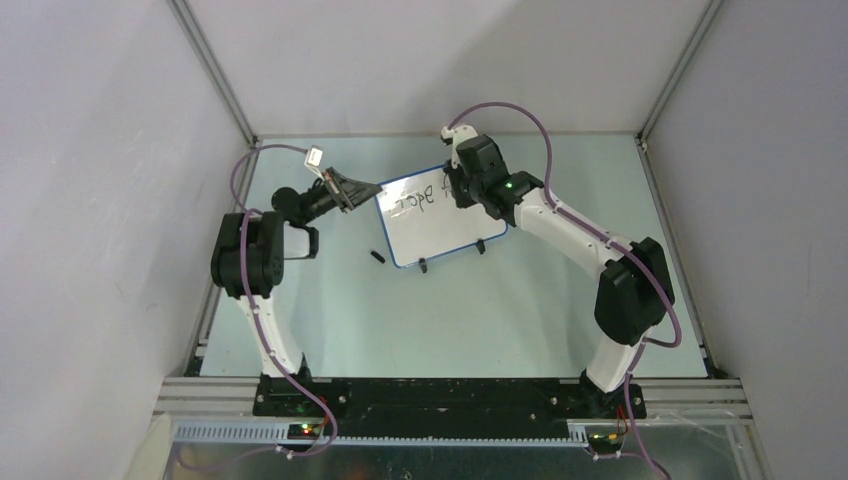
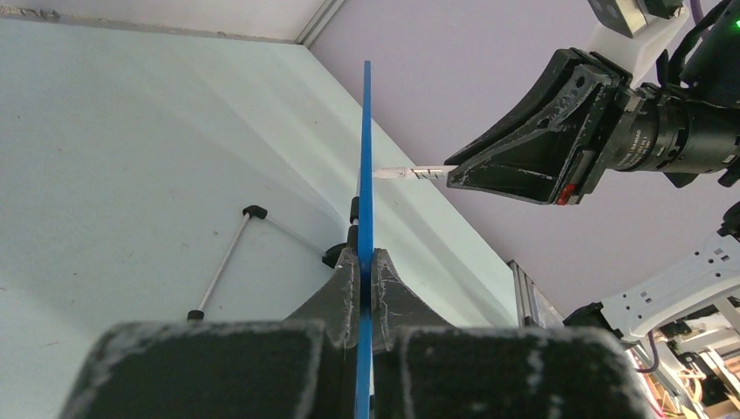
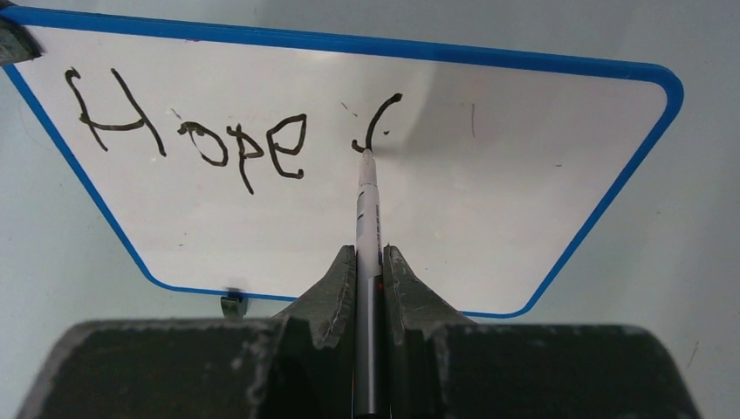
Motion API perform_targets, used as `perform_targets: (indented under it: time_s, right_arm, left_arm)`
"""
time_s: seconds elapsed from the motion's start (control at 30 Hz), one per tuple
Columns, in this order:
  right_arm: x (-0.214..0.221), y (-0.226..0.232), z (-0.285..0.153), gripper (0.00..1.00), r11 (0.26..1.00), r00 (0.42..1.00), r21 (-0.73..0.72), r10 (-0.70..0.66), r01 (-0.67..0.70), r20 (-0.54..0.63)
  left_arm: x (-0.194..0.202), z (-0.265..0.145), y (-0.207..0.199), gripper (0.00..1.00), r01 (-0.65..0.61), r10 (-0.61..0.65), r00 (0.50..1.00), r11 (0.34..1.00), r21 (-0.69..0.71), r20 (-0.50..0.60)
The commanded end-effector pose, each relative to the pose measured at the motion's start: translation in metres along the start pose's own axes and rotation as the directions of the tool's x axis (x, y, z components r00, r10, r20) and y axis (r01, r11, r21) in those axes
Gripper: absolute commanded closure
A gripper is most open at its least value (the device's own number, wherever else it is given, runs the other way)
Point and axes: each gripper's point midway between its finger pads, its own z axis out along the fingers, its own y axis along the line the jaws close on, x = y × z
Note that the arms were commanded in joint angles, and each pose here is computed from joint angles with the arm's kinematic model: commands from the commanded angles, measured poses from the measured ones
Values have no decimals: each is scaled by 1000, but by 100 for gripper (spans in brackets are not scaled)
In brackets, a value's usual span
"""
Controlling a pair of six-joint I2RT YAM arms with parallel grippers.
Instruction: Write a sentence on the whiteboard
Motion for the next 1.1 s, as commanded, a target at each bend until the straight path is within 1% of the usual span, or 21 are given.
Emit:
perform_targets:
  time_s: [0.0,0.23,0.33,0.37,0.5,0.73,1.07]
  right_arm:
    - [-18,-12,-2,100,998,999,66,-4,1,39]
    - [-22,-13,-7,100,998,999,62,-1,-2,54]
    - [-25,-4,-14,100,1000,997,-5,5,-5,80]
    - [-32,1,-20,100,999,994,-39,15,-11,106]
    - [-39,4,-33,100,994,989,-107,46,-31,139]
    - [-35,-8,-30,100,993,989,-97,74,-62,124]
    - [-30,-16,-21,100,997,992,-53,66,-61,105]
  left_arm:
    - [-4,4,-12,100,-63,64,998,997,53,-13]
    - [-5,4,-12,100,-64,65,998,997,53,-13]
    - [-4,4,-12,100,-63,64,998,997,54,-14]
    - [-5,4,-13,100,-65,66,998,996,54,-13]
    - [-4,4,-12,100,-63,64,998,997,53,-14]
    - [-4,4,-12,100,-61,62,998,997,52,-14]
    - [-4,4,-12,100,-63,64,998,997,52,-13]
